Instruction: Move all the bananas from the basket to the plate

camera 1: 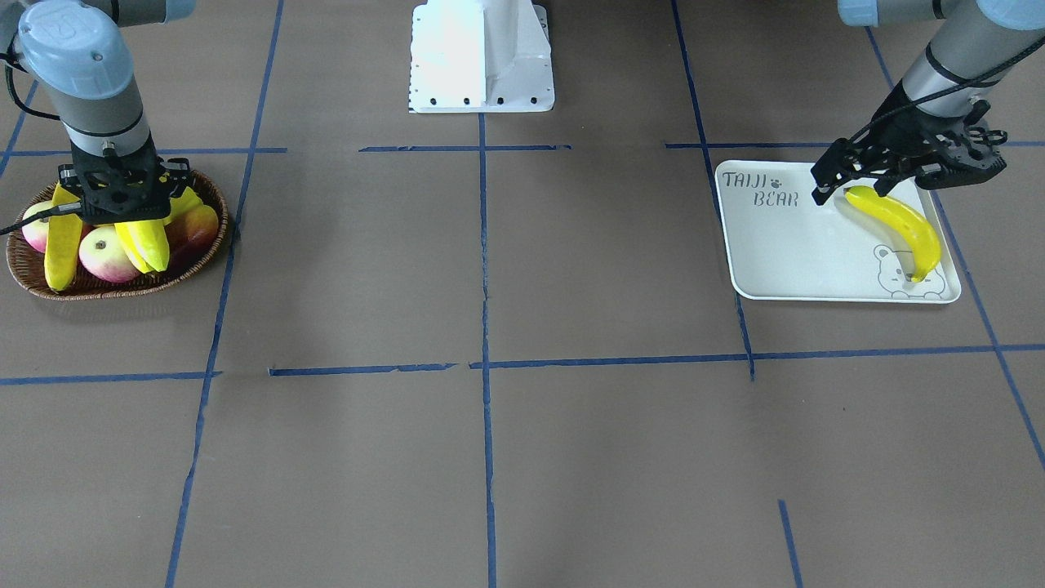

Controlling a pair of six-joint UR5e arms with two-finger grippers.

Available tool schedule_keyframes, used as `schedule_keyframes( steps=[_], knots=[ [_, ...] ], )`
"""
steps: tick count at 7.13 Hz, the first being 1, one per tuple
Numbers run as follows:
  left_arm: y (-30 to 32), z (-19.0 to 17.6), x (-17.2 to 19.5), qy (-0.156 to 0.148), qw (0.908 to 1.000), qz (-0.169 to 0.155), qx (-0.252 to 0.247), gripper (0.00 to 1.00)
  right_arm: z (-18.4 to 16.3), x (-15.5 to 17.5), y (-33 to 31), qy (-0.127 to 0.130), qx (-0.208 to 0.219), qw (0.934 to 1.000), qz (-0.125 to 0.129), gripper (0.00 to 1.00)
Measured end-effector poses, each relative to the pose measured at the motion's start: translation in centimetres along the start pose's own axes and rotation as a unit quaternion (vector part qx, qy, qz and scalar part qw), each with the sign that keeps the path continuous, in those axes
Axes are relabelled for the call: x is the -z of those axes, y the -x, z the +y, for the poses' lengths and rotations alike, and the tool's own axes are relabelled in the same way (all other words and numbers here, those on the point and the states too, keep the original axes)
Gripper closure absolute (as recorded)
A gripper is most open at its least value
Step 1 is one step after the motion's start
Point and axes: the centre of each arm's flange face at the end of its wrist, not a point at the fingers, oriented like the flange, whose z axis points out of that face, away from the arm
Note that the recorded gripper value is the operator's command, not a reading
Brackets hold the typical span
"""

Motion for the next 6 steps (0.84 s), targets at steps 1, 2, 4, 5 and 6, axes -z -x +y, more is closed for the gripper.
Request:
schedule_keyframes(
  steps=[1, 2, 4, 5, 6],
  knots=[
    [-0.1, 0.0, 0.1, 0.000, 1.0000, 0.001, 0.001, 0.00, -0.2, 2.6, -0.5, -0.005, 0.005, 1.0000, -0.002, 1.00],
    [-0.3, 0.0, 0.2, -0.001, 1.0000, 0.003, 0.004, 0.00, -1.0, 5.5, -0.1, -0.019, 0.000, 0.9997, -0.011, 1.00],
    [-3.2, -0.5, 0.8, 0.002, 0.9991, 0.025, 0.034, 0.00, -3.6, 11.7, 3.4, -0.070, -0.058, 0.9944, -0.053, 1.00],
    [-5.6, -0.6, 1.3, 0.007, 0.9972, 0.042, 0.061, 0.00, -4.6, 15.3, 5.3, -0.111, -0.099, 0.9850, -0.088, 1.00],
    [-8.3, -0.5, 1.8, 0.017, 0.9932, 0.060, 0.098, 0.00, -5.4, 18.5, 6.7, -0.160, -0.146, 0.9669, -0.134, 1.00]
  ],
)
